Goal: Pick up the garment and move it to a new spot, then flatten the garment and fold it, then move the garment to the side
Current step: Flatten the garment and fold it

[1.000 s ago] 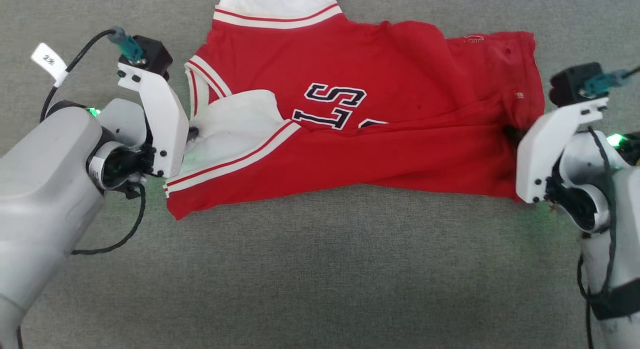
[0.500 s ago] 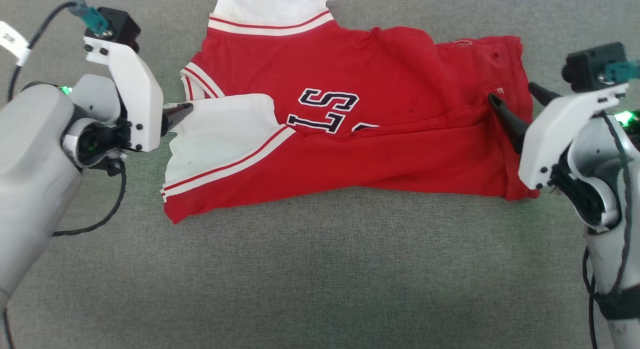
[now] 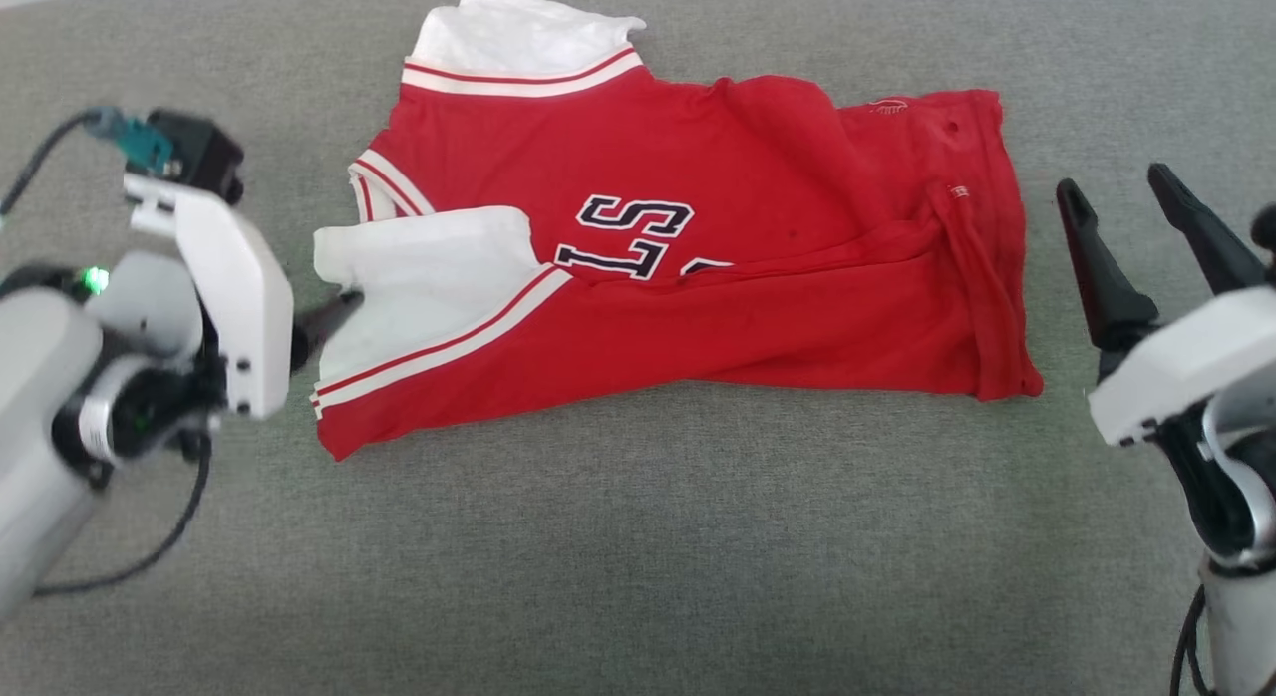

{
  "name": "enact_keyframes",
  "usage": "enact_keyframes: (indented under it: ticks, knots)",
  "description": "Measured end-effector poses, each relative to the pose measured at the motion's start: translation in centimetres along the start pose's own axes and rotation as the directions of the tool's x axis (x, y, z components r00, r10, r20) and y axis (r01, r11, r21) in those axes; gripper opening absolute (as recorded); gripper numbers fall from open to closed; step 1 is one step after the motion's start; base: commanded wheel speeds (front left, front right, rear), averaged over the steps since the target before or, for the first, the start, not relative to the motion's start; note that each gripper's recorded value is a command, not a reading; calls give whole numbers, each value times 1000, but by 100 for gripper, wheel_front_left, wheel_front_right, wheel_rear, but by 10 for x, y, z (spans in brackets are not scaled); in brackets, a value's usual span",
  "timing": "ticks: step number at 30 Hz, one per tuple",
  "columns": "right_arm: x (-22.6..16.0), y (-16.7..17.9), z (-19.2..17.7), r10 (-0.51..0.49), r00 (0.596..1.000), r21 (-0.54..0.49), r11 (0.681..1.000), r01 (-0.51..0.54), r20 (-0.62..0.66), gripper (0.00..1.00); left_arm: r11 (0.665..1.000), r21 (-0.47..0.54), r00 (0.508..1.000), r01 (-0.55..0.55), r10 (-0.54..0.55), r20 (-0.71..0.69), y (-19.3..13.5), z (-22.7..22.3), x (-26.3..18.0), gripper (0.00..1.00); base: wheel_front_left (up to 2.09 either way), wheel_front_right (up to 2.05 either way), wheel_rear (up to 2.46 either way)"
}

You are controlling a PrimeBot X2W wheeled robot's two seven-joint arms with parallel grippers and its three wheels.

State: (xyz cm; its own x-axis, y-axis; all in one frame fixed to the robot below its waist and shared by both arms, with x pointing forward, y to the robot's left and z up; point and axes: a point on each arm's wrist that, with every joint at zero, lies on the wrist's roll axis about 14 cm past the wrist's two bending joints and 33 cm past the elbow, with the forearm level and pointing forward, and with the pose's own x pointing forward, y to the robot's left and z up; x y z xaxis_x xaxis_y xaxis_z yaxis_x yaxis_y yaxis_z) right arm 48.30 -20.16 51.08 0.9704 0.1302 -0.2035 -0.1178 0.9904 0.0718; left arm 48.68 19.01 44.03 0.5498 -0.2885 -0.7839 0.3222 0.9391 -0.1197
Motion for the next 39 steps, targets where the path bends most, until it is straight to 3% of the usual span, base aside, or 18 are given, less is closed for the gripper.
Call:
enact_keyframes:
  ticks: [10,17,27,29,39]
  knots:
    - [-33,-14,-5,-79,995,55,996,76,63,100,998,-56,992,-2,-5,-128,-21,-63,-15,100,0,0,0]
    - [-41,-16,-22,-98,995,102,990,96,20,100,993,-118,992,-19,4,-126,-14,-76,-3,100,0,0,0]
    - [-40,-8,-56,-47,989,97,993,61,-138,100,976,-214,989,-22,-10,-144,2,-82,29,100,0,0,0]
    - [-39,-8,-64,-43,984,114,991,64,-175,100,977,-213,987,-8,-26,-158,3,-83,34,0,0,0,0]
    - [-24,4,-118,30,888,137,990,38,-459,100,972,-236,985,11,-51,-163,5,-84,47,0,0,0,0]
